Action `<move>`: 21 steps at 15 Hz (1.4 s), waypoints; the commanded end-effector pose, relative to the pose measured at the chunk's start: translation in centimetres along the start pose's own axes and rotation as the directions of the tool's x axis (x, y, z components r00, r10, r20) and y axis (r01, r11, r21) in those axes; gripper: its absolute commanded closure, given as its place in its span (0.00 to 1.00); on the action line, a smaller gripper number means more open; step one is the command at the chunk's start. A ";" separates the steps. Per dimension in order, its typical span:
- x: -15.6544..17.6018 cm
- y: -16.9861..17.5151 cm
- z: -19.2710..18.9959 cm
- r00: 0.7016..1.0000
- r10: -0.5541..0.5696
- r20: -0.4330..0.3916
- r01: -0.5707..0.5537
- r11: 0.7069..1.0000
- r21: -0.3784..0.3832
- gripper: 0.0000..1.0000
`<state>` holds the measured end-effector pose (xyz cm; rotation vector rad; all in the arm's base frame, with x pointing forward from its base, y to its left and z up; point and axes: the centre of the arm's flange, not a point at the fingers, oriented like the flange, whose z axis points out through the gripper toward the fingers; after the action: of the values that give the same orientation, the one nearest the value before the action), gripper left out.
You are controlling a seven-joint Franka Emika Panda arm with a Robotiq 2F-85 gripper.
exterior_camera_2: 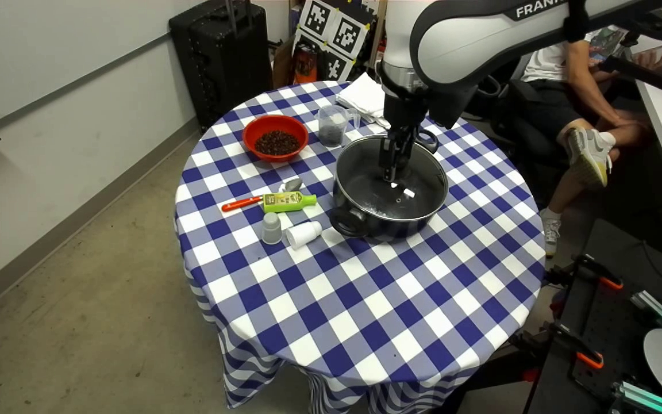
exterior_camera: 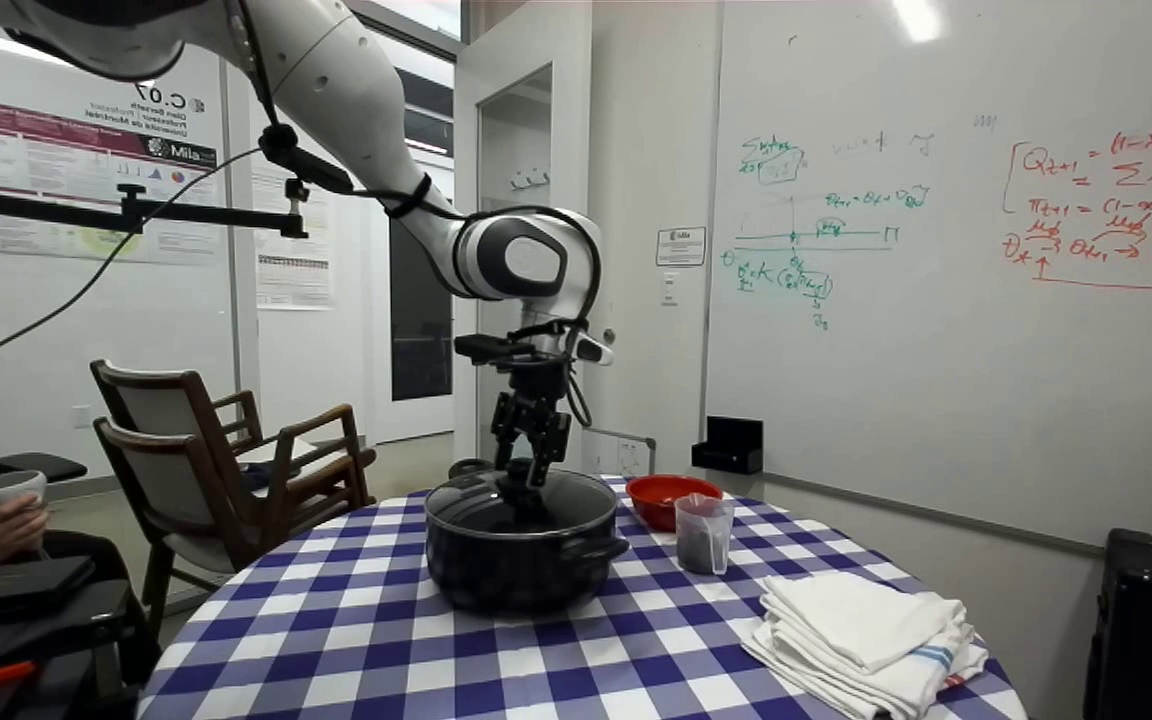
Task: Remove the glass lid from the black pot then put it back on top of the pot
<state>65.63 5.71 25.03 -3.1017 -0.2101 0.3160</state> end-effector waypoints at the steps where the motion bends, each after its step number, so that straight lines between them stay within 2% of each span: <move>1: 0.0 0.5 0.0 1.000 -0.014 0.005 0.014 1.000 0.007 0.44; 5: -0.2 0.7 -0.9 1.000 -0.008 0.000 0.008 1.000 0.003 0.67; 8: -0.5 0.5 -1.4 1.000 -0.013 -0.001 0.013 1.000 0.001 0.74; 17: -3.5 -0.4 -6.2 0.998 -0.010 -0.066 0.008 0.999 -0.034 0.75; 21: -7.6 -0.1 -10.3 0.992 0.013 -0.128 -0.022 0.998 -0.062 0.75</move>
<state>64.26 5.49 31.90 -3.1361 -0.2251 0.2011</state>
